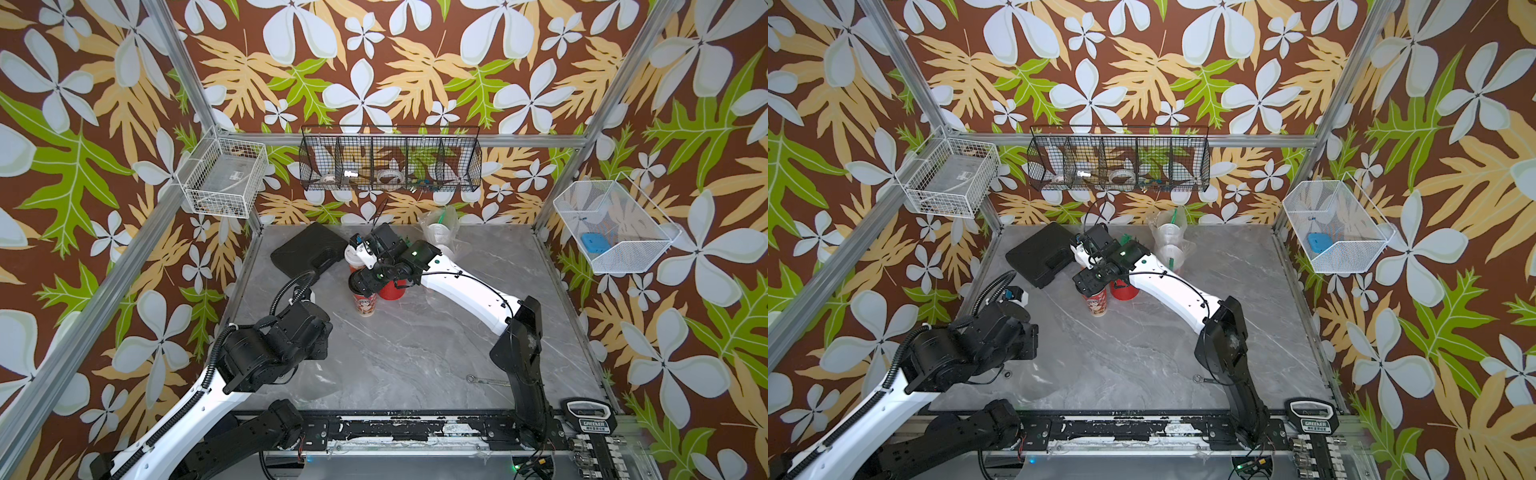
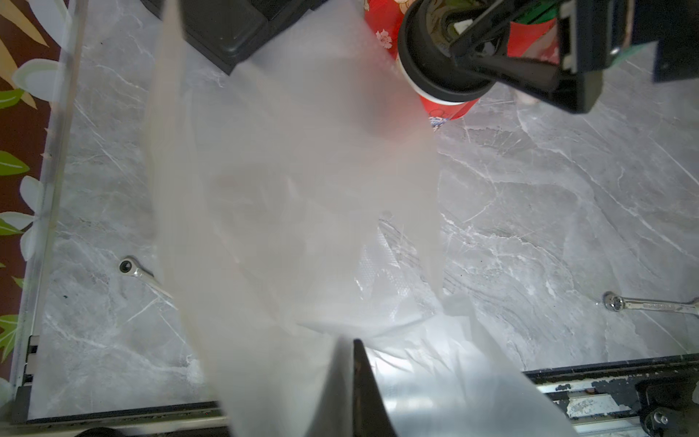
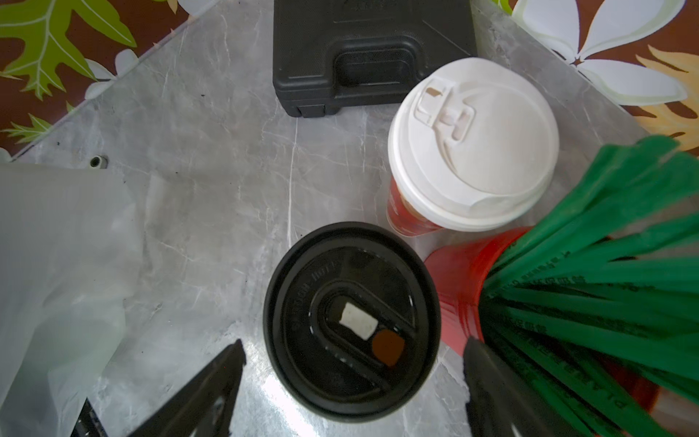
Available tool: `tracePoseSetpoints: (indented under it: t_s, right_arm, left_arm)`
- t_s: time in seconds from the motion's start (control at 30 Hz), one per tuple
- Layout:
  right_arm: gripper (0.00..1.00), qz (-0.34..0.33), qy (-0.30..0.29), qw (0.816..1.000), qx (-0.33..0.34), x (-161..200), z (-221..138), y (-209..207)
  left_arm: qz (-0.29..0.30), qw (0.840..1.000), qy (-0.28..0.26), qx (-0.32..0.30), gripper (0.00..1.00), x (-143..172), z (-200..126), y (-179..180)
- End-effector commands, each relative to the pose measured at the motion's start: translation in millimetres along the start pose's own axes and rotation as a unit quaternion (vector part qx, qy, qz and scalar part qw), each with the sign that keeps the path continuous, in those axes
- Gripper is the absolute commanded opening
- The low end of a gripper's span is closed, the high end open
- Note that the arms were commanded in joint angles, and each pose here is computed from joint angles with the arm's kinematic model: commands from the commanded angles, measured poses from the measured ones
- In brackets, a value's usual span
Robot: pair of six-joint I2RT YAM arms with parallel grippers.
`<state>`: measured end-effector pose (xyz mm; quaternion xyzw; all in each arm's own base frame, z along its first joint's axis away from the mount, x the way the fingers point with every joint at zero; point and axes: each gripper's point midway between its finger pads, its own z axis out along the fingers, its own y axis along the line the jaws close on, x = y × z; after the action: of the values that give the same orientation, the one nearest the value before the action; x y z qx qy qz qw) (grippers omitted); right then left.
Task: Pack milk tea into plastic carrier bags
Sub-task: Pick up the milk tea cup at the center of the board.
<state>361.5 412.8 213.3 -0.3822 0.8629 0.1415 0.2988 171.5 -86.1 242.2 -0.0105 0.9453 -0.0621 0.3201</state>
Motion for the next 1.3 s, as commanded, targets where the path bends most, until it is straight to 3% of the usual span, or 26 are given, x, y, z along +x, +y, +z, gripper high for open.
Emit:
tracePoseSetpoints:
  t_s: [0.0,0.83,1.17,1.27]
  right_arm:
    - [0.86,-0.006,0.016,1.0,0.021,6,4,-7]
    - [0.69,-0.039,0.035,0.998,0.033,9,21,8]
    - [0.74,-0.038,0.044,0.998,0.034,14,25,7]
    - [0.68,-0.036,0.043,0.998,0.032,14,24,8]
  left_arm:
    - [0.001,1.0,-0.008,0.011,0.0,-3,3,-4]
    - [-0.005,1.0,-0.002,0.019,0.0,1,15,-6]
    - [-0.008,1.0,-0.004,0.02,0.0,1,14,-5]
    - [-0.007,1.0,-0.003,0.019,0.0,2,14,-5]
